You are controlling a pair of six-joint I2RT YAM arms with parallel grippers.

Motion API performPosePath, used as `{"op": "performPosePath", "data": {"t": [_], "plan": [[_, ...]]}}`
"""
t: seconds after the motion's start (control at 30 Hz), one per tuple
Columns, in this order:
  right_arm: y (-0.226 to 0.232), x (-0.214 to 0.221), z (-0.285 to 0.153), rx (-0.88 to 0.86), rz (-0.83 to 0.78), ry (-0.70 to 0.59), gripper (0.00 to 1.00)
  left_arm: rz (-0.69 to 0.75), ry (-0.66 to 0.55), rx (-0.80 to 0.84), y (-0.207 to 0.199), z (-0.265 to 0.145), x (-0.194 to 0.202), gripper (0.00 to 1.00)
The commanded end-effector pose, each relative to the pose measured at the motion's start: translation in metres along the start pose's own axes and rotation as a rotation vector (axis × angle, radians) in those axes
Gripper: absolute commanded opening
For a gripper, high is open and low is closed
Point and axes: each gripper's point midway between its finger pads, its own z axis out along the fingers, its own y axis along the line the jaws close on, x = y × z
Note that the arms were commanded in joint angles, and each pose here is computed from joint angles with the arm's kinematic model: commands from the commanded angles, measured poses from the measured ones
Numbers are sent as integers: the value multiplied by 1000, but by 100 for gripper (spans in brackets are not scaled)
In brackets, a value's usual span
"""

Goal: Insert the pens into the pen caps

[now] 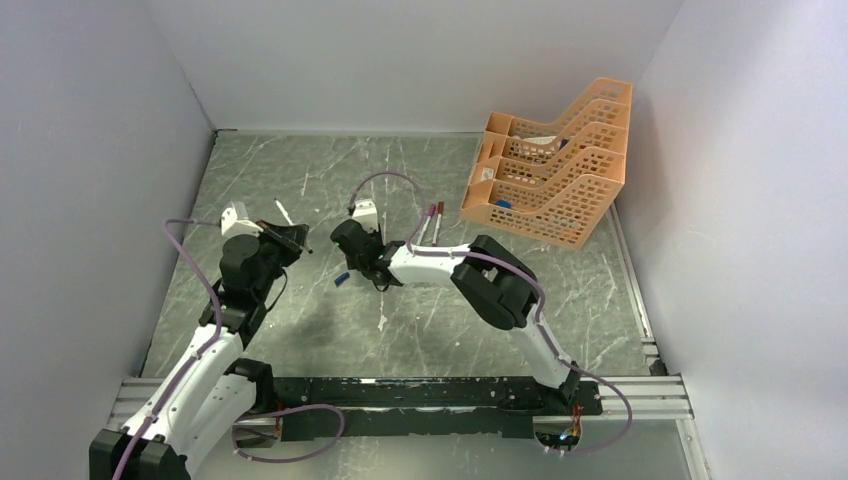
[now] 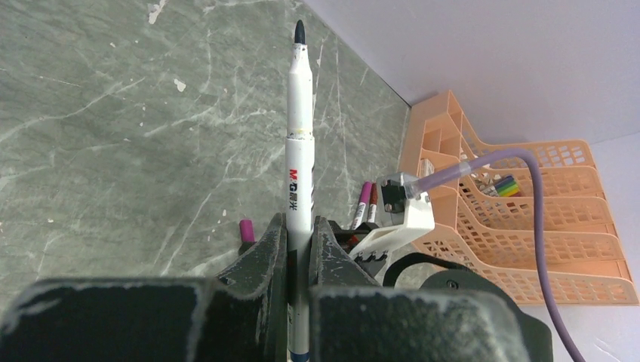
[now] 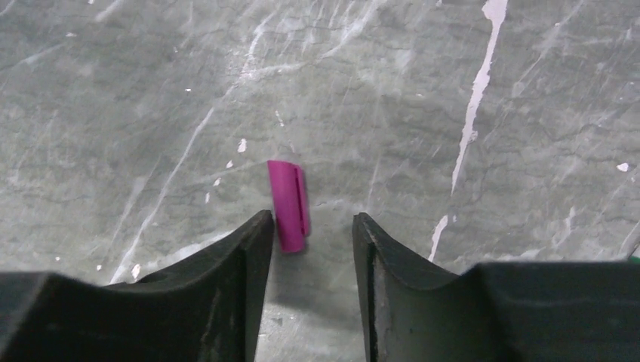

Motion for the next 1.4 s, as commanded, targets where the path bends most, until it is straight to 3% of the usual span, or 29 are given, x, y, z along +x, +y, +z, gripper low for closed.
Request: {"op": "performPosePath", "data": {"t": [0.0,0.33,0.5,0.63,0.87,1.03,1.2,1.37], "plan": [[-21,20,22,29,-43,60,40,-9,-19,53,-14,-1,-10,7],[-15,26,29,-30,-124,82,26,-4,-6,58,-14,1,-7,7],[-12,26,34,-50,-226,83,45,0,4,60,-14,1,-5,7],[-11,23,36,-76,-282,74,47,0,7,59,-13,2,-4,7],[-3,30,38,-155,-352,74,34,1,13,61,-13,3,-3,7],[-4,34,34,-158,-356,98,0,1,11,62,-13,3,-3,7],[-4,12,15,-184,-284,38,0,-3,25,78,-16,5,0,7],[-5,-43,-36,-274,-120,-120,0,14,44,148,-28,4,3,7]]}}
